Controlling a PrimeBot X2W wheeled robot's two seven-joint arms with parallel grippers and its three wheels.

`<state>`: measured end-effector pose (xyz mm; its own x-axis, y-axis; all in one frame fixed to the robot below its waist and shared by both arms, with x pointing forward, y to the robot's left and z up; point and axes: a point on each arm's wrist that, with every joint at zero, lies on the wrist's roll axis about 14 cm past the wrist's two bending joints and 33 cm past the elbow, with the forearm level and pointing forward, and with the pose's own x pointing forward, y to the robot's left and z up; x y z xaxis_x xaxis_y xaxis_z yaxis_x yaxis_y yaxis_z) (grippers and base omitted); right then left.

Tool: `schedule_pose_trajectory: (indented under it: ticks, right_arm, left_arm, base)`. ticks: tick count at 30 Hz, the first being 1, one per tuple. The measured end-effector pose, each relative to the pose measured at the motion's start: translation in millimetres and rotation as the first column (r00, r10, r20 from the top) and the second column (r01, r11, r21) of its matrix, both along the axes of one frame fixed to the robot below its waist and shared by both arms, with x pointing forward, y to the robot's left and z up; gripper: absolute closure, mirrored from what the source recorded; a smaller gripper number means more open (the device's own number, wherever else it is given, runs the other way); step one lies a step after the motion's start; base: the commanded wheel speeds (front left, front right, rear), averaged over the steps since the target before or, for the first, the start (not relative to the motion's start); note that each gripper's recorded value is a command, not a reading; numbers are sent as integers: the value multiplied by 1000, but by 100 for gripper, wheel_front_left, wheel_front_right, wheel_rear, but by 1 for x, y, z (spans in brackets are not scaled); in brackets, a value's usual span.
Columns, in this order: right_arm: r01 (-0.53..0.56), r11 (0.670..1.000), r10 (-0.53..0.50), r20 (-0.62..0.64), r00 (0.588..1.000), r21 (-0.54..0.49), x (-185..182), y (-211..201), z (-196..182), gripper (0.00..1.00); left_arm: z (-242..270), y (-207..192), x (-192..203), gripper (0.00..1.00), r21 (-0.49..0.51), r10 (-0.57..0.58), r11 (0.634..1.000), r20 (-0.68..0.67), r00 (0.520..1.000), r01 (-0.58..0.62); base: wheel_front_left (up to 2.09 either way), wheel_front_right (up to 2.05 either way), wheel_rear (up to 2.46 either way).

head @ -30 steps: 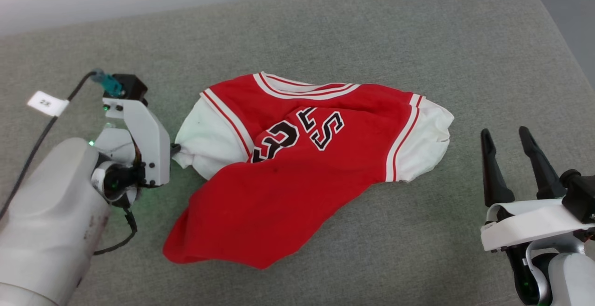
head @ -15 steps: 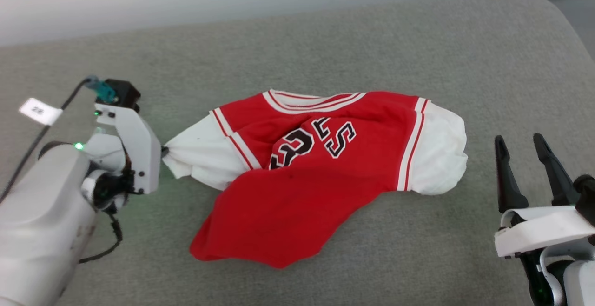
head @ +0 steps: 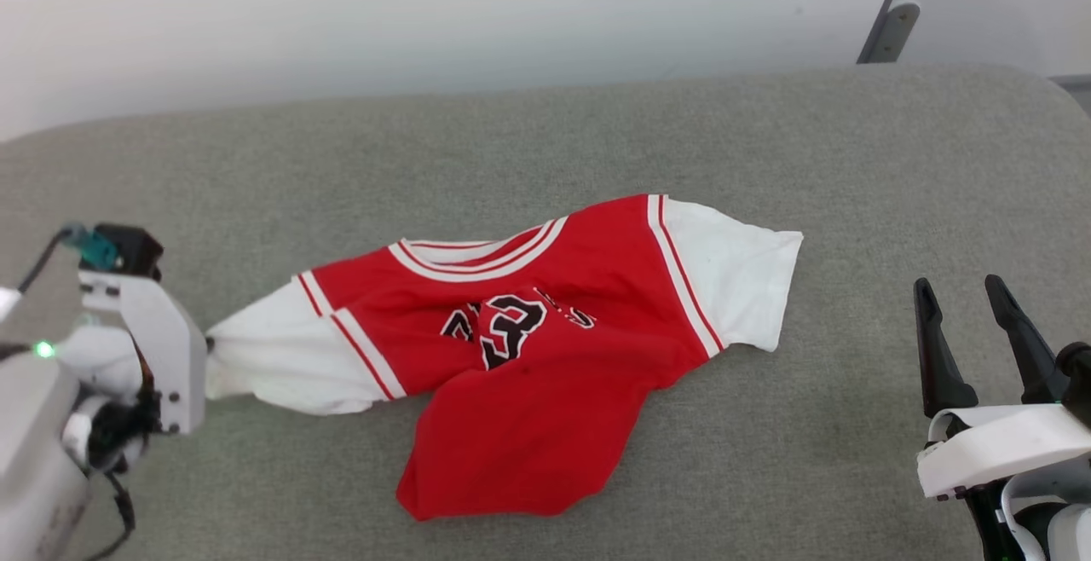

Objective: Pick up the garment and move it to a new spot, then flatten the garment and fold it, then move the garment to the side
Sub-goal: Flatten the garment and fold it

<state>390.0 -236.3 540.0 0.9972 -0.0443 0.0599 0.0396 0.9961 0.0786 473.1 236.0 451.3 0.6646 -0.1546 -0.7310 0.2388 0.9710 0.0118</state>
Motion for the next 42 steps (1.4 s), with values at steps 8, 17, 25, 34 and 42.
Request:
schedule_pose_trajectory:
  ticks: [8,17,25,34,42]
  right_arm:
    - [-17,1000,17,16,1000,6,-2,5,9,0]
    - [-14,1000,14,29,999,1,-4,2,16,0]
    - [-7,1000,7,30,1000,-3,-1,0,17,0]
    - [3,1000,-3,18,1000,-10,5,-4,16,0]
    - [10,1000,-11,-3,1000,-14,11,-6,13,0]
  left_arm:
    - [-23,-4,-20,100,-28,36,999,-54,998,-38]
    - [-13,-13,-8,0,-19,-3,1000,-31,1000,3]
    - [-27,-8,-9,0,27,-4,1000,-128,992,8]
    - [-57,-4,-15,12,18,38,999,-257,966,-35]
    - [-69,-12,-15,38,-39,65,996,-336,940,-82]
  base:
    - [0,0,0]
    - [0,0,0]
    - [0,0,0]
    - [0,0,0]
    - [0,0,0]
